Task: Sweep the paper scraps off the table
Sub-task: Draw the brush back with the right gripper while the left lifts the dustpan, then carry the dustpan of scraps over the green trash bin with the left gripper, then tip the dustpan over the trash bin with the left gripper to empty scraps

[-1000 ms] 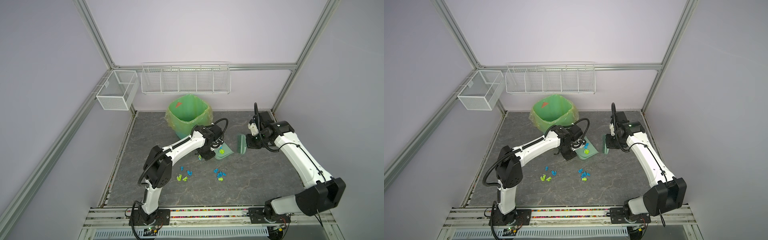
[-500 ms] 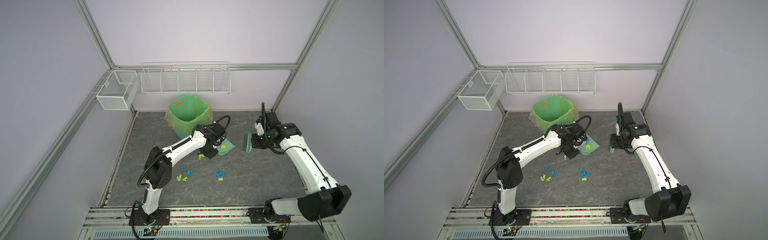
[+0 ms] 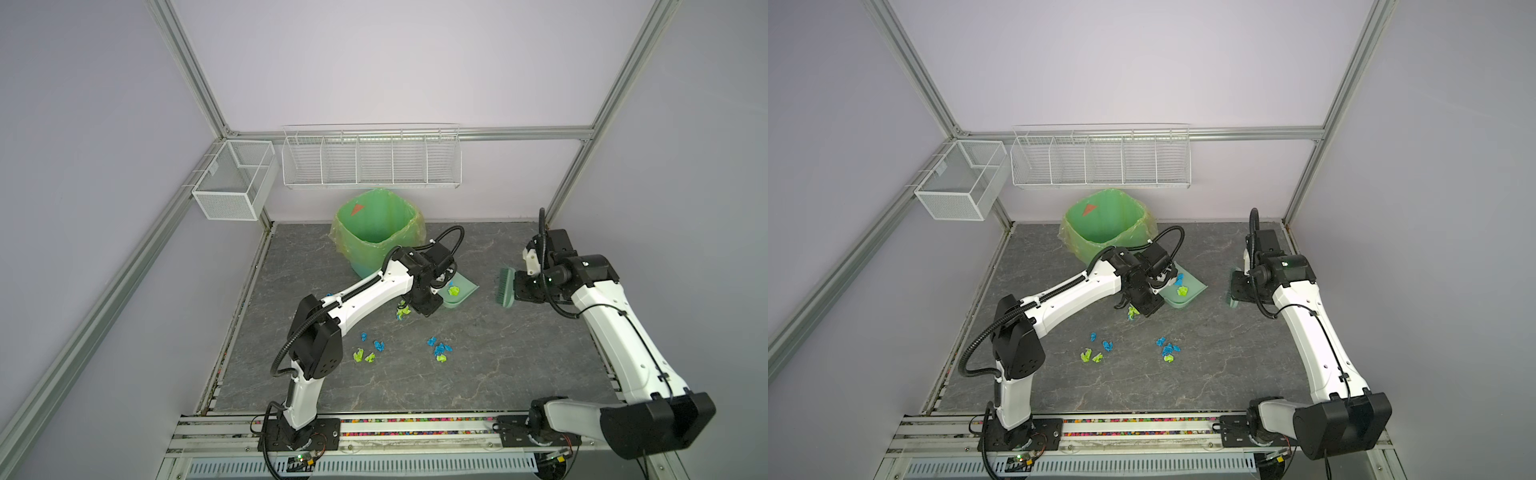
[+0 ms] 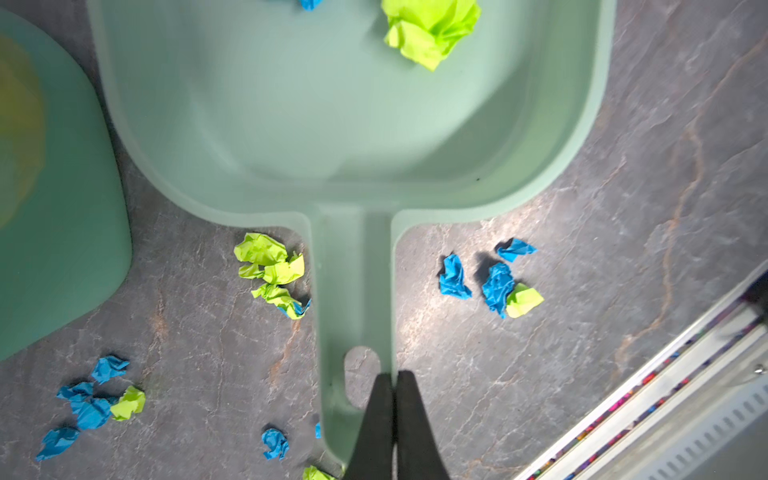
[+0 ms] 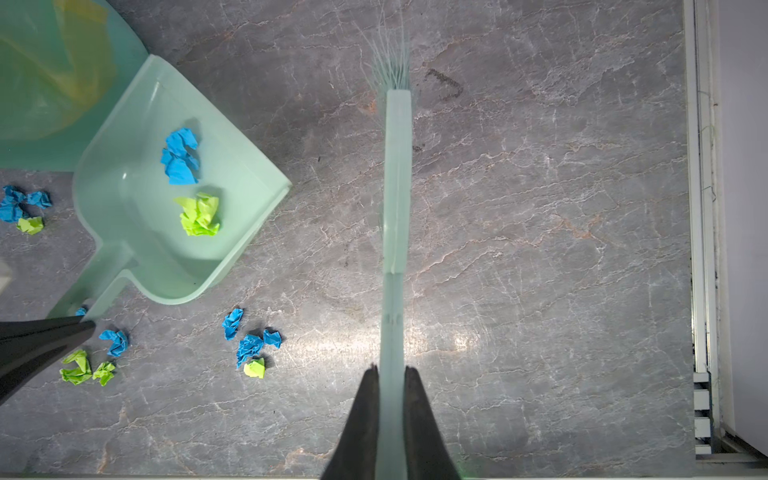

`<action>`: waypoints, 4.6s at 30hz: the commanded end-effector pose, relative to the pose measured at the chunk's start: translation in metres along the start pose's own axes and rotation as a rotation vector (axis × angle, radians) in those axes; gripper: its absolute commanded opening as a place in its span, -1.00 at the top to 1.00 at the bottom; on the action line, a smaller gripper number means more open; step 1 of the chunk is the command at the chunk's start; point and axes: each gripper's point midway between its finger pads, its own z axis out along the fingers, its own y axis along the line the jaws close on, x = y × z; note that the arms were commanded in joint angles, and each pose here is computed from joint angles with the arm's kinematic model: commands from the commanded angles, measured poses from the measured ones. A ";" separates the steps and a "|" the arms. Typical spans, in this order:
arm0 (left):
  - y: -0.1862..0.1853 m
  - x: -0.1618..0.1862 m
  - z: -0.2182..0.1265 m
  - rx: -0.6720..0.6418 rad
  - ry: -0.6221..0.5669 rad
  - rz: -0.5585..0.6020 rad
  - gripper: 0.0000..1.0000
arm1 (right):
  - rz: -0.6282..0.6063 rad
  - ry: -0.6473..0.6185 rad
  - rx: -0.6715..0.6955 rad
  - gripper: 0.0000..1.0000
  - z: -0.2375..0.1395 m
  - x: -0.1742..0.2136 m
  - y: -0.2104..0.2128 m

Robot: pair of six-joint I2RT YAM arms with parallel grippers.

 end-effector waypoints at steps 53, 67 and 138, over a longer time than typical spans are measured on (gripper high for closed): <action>0.047 -0.065 -0.175 0.100 -0.461 -0.298 1.00 | 0.052 -0.021 -0.053 0.86 0.006 0.027 -0.005; 0.086 -0.069 -0.199 0.298 -0.623 -0.470 1.00 | 0.051 -0.024 -0.062 0.86 0.004 0.031 -0.005; 0.158 -0.052 -0.244 1.315 -1.006 -0.790 1.00 | 0.067 -0.088 -0.114 0.86 -0.017 0.035 0.000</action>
